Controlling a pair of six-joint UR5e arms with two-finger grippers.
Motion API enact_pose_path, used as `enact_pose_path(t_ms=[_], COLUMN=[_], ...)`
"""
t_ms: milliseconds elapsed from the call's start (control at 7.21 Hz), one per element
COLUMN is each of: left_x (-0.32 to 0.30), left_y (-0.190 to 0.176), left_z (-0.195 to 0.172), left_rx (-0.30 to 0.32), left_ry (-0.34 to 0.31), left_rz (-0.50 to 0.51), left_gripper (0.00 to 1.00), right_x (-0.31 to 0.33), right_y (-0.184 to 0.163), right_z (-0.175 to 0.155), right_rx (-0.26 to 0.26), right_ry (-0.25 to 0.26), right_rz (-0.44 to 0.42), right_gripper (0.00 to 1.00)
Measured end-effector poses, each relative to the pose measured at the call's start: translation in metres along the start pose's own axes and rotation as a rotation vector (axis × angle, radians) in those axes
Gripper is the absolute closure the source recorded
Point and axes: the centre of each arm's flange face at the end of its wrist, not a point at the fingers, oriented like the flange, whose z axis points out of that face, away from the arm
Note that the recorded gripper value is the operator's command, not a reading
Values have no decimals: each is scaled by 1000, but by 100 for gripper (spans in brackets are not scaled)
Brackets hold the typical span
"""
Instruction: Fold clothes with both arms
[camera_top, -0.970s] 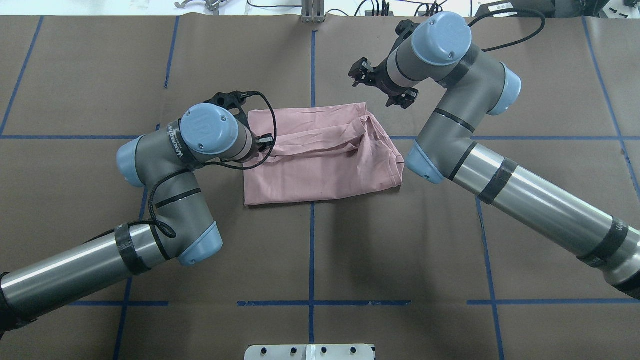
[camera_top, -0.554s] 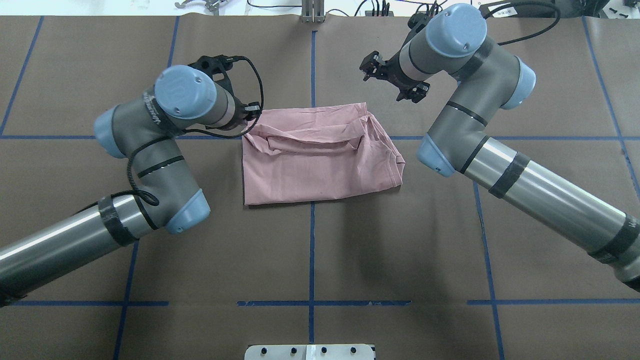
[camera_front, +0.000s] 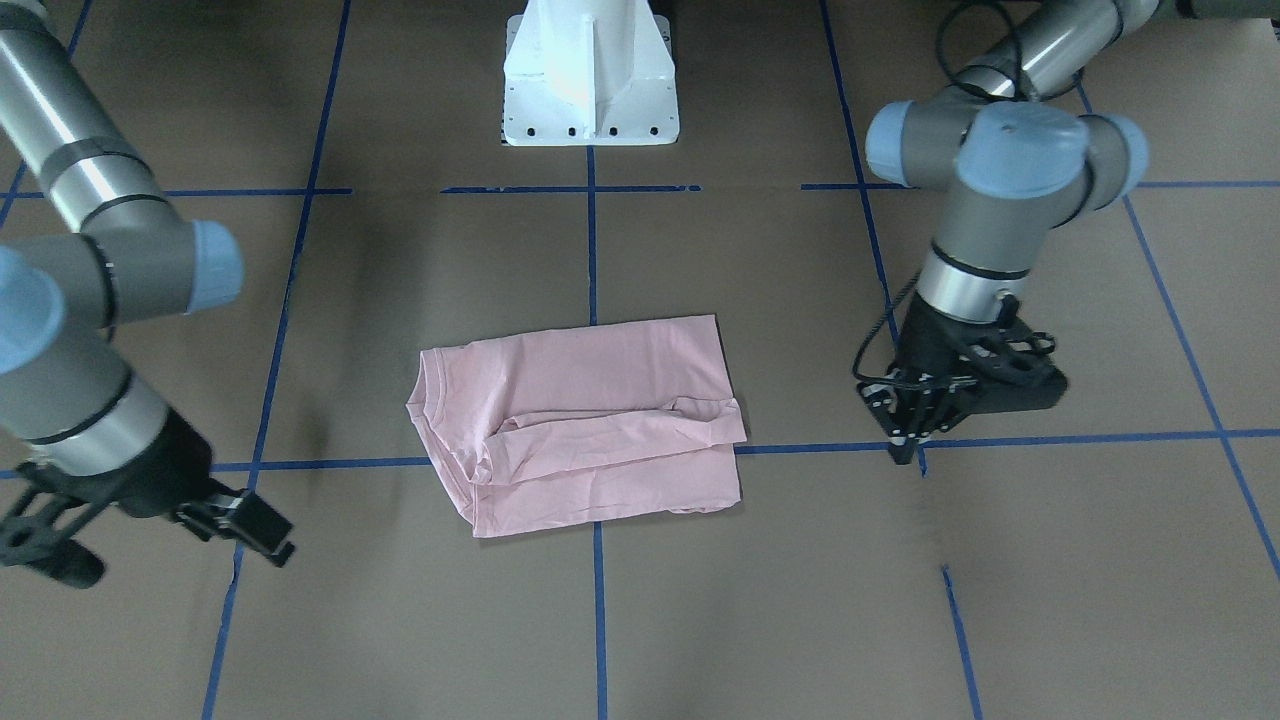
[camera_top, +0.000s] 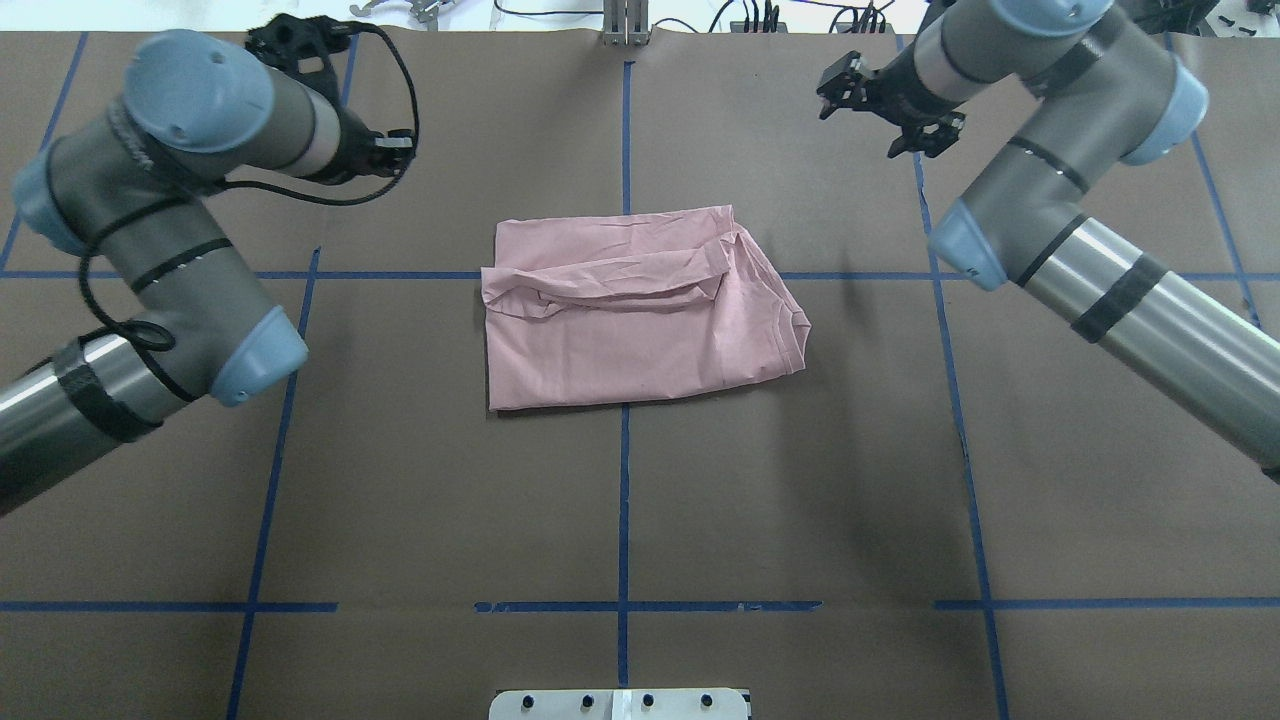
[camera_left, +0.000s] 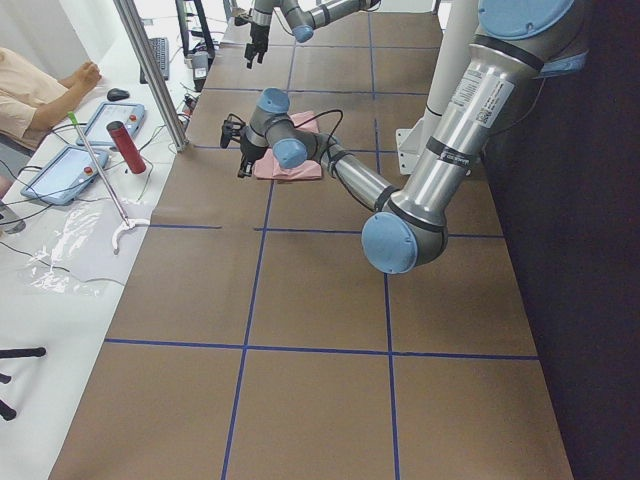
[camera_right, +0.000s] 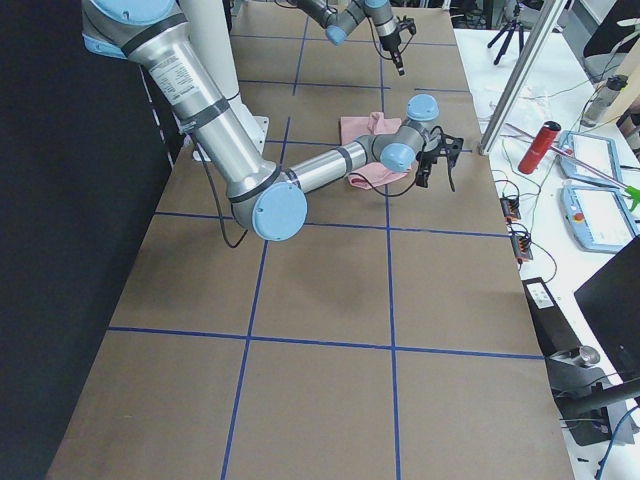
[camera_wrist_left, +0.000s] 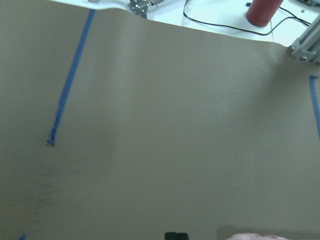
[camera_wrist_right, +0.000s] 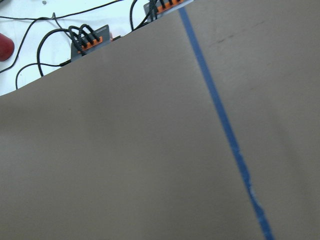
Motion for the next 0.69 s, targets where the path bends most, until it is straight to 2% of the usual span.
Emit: enact_pose_path(t_ms=[277, 416, 693], left_x=[-120, -190, -294], left_y=[-51, -73, -95], left_z=[-44, -67, -99], left_rx=[-28, -52, -100], left_ry=[-17, -13, -12], left_rz=[143, 219, 300], left_gripper=[97, 70, 0], right_x=[112, 173, 277], right_y=[-37, -40, -50], right_z=[-44, -52, -80], right_rx=[-38, -52, -112], right_ry=[1, 28, 119], right_rz=[-108, -194, -387], right_gripper=[0, 0, 0])
